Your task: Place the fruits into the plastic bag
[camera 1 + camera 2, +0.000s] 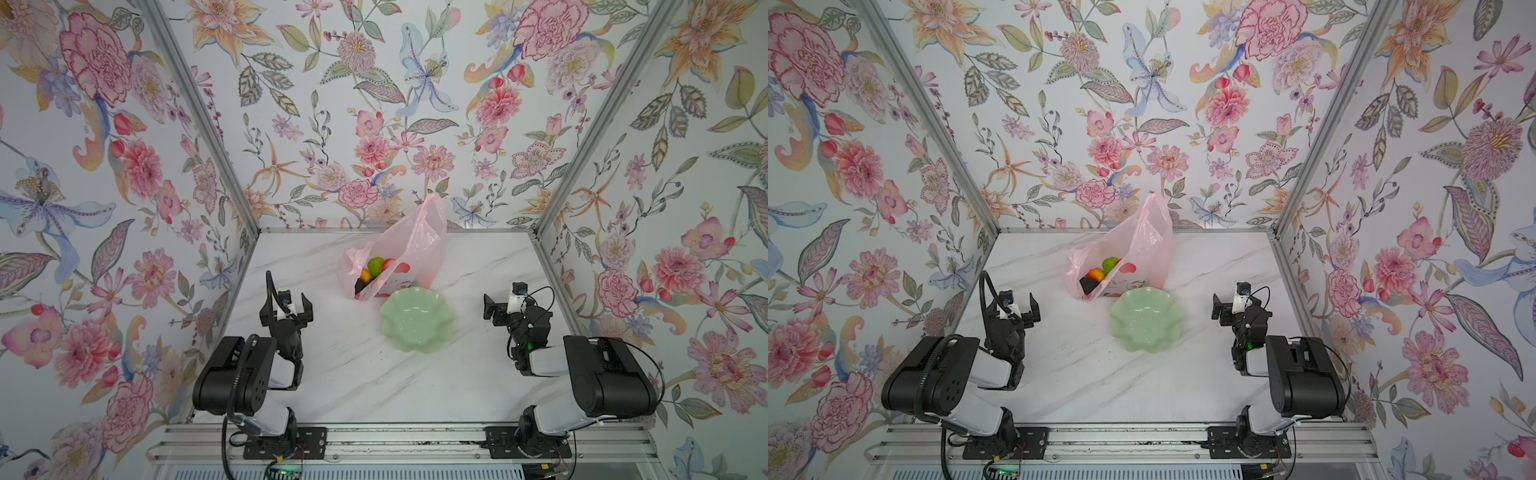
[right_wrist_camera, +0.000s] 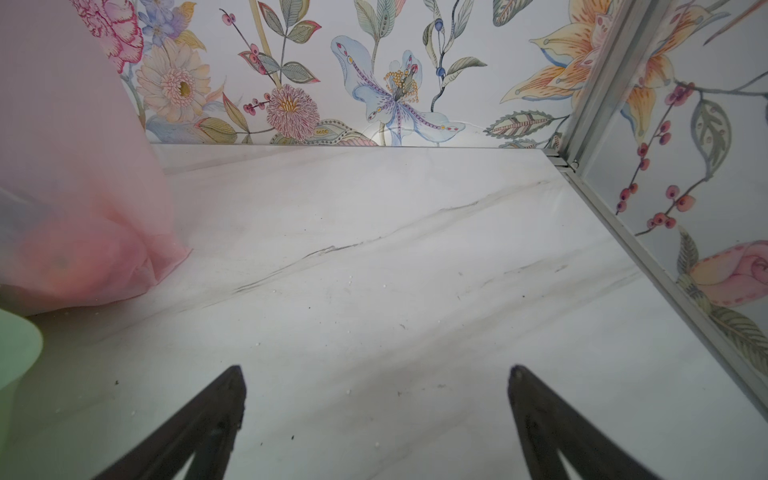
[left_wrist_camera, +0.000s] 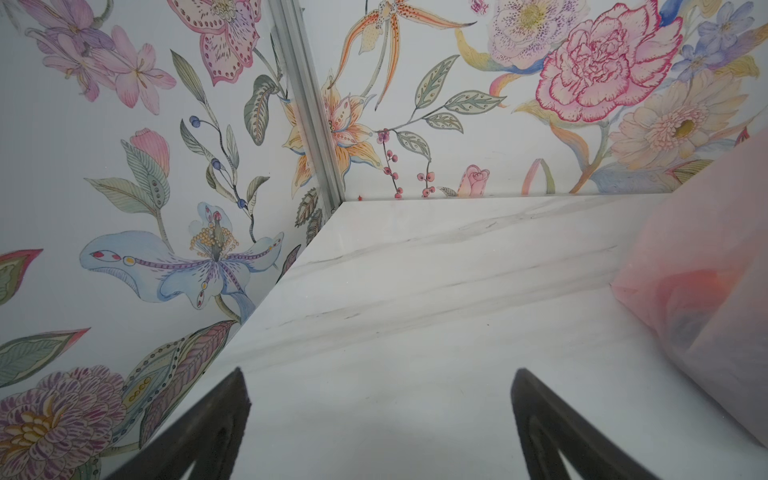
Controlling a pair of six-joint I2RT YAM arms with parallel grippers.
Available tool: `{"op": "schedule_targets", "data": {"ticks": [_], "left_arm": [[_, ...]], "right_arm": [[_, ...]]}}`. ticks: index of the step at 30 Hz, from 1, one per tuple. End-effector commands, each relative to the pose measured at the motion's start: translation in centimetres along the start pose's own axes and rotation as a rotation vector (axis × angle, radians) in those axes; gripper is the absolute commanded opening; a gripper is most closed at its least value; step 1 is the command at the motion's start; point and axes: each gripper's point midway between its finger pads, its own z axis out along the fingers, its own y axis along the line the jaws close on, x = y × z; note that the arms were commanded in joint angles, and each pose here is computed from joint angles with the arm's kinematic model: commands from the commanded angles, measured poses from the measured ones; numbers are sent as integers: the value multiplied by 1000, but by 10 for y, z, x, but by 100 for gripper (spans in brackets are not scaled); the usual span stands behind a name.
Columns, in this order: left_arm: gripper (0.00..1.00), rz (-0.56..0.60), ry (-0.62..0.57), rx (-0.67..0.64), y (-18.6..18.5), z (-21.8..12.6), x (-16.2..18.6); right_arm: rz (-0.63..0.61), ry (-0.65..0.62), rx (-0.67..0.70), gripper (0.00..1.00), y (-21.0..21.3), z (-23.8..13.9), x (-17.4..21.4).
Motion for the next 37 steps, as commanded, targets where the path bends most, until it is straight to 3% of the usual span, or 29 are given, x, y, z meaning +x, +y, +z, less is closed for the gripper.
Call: {"op": "schedule_targets", "data": {"ticks": [1,37], "left_arm": [[99,4,-33,-21,2,3,-10],[99,3,-34,-22,2,3,-10]], "right_arm": [[-14,4,59,99,-9,4,-4],[-18,2,65,99,-9,4,-3]]}}
